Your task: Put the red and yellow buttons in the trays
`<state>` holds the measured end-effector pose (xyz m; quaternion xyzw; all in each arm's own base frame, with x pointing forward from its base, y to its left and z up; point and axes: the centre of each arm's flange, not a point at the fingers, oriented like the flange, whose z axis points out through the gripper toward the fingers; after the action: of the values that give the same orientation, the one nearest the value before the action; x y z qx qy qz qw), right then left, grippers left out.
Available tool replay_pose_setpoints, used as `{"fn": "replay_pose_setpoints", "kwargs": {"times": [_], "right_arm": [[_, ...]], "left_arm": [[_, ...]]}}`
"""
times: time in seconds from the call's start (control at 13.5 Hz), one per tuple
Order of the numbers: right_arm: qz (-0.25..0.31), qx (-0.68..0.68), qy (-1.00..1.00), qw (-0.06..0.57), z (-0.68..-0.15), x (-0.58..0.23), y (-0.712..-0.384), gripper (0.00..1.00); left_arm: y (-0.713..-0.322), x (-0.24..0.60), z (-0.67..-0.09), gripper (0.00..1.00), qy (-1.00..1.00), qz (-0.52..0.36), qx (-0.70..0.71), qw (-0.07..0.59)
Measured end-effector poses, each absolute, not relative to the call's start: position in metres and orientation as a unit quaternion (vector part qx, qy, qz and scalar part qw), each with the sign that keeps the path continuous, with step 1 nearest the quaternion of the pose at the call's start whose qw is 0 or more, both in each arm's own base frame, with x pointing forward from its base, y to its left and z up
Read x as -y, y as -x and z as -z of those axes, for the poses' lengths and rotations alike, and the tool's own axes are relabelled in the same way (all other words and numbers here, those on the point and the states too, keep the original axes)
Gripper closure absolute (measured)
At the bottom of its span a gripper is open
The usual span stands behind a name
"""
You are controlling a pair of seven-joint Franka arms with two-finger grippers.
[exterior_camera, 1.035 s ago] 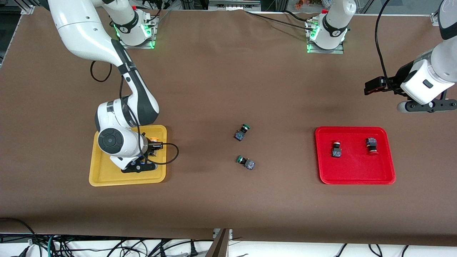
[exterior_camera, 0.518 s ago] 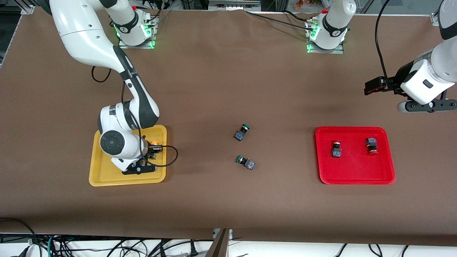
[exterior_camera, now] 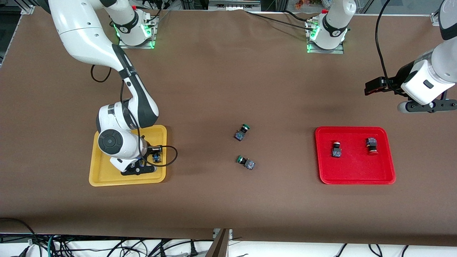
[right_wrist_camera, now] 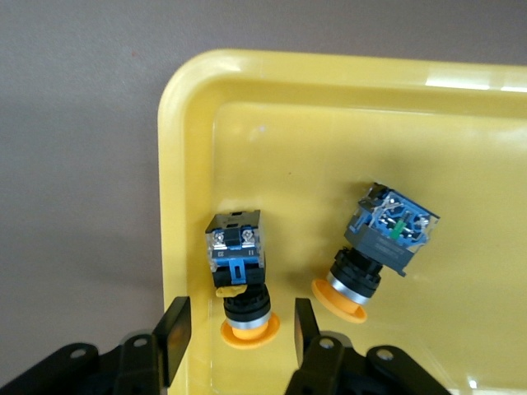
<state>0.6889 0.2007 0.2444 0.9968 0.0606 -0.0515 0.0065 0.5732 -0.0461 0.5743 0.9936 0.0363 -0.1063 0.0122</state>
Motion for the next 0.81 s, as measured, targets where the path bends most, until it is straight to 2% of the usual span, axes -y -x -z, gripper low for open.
{"fn": "replay_pose_setpoints", "kwargs": {"times": [0.15,0.37,0.44,0.52,0.67,0.74,0.81], "right_arm": [[0.04,-0.06,-0.997,0.004,-0.269,-0.201,-0.691,0.4],[0.035,-0.06,-0.998,0.005,-0.342,-0.2,-0.684,0.37],[0.035,-0.061,-0.997,0.005,-0.373,-0.198,-0.677,0.33],[0.035,-0.061,-0.997,0.007,-0.405,-0.196,-0.669,0.33],[0.037,-0.065,-0.997,0.009,-0.462,-0.19,-0.649,0.22],[0.039,-0.073,-0.996,0.01,-0.487,-0.184,-0.638,0.22],[0.04,-0.081,-0.996,0.012,-0.509,-0.175,-0.63,0.15]], "left_arm": [[-0.573,0.045,-0.574,0.0,-0.994,0.107,-0.037,0.012],[-0.575,0.044,-0.571,0.0,-0.993,0.109,-0.039,0.012],[-0.575,0.043,-0.57,0.0,-0.993,0.11,-0.039,0.012],[-0.576,0.043,-0.57,0.0,-0.993,0.11,-0.039,0.012],[-0.576,0.043,-0.569,0.0,-0.993,0.11,-0.039,0.012],[-0.576,0.043,-0.569,0.0,-0.993,0.11,-0.039,0.012],[-0.576,0.043,-0.569,0.0,-0.993,0.111,-0.039,0.012]]}}
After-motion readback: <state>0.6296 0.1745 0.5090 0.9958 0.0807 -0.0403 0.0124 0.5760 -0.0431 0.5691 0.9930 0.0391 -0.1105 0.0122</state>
